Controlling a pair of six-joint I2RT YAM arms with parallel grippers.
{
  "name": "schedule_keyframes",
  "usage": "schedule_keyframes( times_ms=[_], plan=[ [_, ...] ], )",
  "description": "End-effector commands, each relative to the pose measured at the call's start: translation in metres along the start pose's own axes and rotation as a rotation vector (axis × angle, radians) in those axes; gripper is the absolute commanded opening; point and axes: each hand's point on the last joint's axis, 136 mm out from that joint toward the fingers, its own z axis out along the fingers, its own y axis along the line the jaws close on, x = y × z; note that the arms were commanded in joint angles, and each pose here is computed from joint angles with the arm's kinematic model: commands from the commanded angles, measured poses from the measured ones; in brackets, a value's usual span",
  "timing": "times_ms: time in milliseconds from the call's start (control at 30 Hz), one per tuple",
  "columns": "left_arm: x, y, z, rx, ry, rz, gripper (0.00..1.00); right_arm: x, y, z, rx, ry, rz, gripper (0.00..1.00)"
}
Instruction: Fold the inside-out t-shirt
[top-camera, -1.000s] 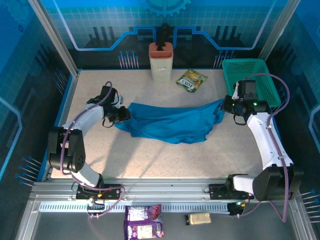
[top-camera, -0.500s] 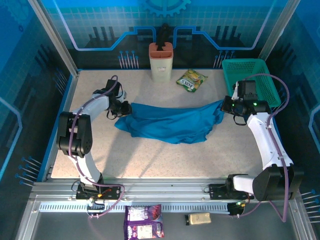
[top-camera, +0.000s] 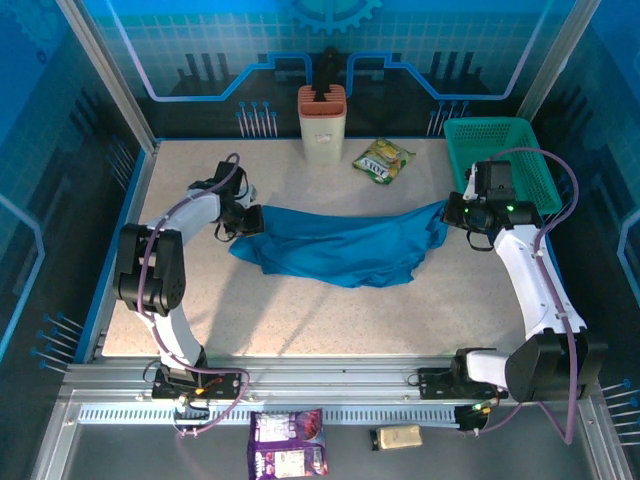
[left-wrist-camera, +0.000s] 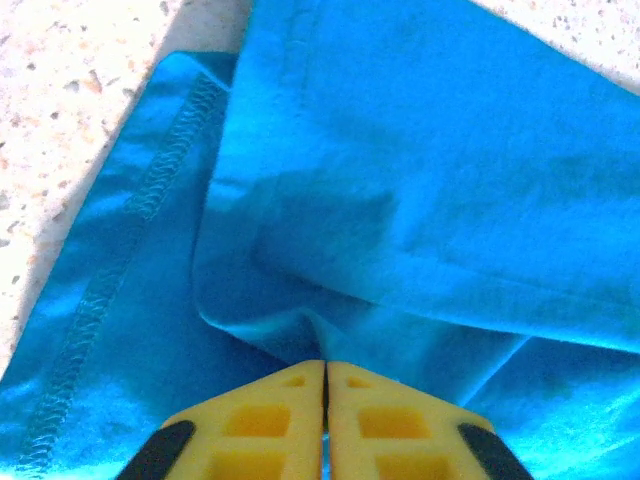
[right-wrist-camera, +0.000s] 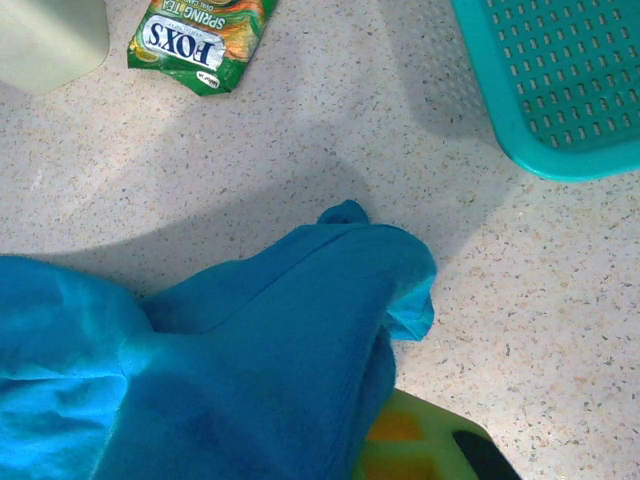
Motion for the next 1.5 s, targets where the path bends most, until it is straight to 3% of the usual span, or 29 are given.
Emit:
schedule_keyframes(
  times_ms=[0, 167, 333, 467, 633, 700, 800, 867, 1133, 1467],
  plan=[
    [0.010, -0.005, -0.008, 0.002, 0.007, 0.012, 0.02, -0.001, 0.006, -0.007, -0.023, -0.012, -0.013, 0.00],
    [0.023, -0.018, -0.059, 0.023, -0.094, 0.023, 0.00, 0.003, 0.003, -0.003, -0.012, -0.002, -0.016, 0.00],
    [0.070, -0.026, -0.083, 0.105, -0.115, -0.028, 0.00, 0.004, -0.001, 0.001, -0.001, 0.008, -0.017, 0.00],
    [0.122, -0.019, -0.080, 0.145, -0.066, -0.101, 0.00, 0.007, -0.002, 0.003, 0.000, 0.015, -0.019, 0.00],
    [0.173, -0.016, -0.050, 0.167, 0.012, -0.156, 0.00, 0.012, -0.004, 0.009, -0.002, 0.025, -0.014, 0.00],
    [0.182, -0.017, -0.039, 0.183, 0.053, -0.186, 0.07, 0.014, -0.003, 0.011, -0.005, 0.030, -0.010, 0.00],
    [0.180, -0.014, -0.039, 0.170, 0.026, -0.197, 0.30, 0.014, -0.002, 0.012, -0.013, 0.032, -0.009, 0.00],
    [0.171, -0.013, -0.047, 0.160, -0.026, -0.191, 0.36, 0.014, -0.002, 0.011, -0.015, 0.031, -0.011, 0.00],
    [0.127, -0.004, -0.055, 0.343, -0.088, -0.307, 0.42, 0.013, 0.002, 0.009, -0.035, 0.023, -0.008, 0.00],
    [0.090, -0.002, -0.023, 0.385, -0.026, -0.299, 0.46, 0.018, 0.004, 0.006, -0.032, 0.030, -0.008, 0.00]
  ],
)
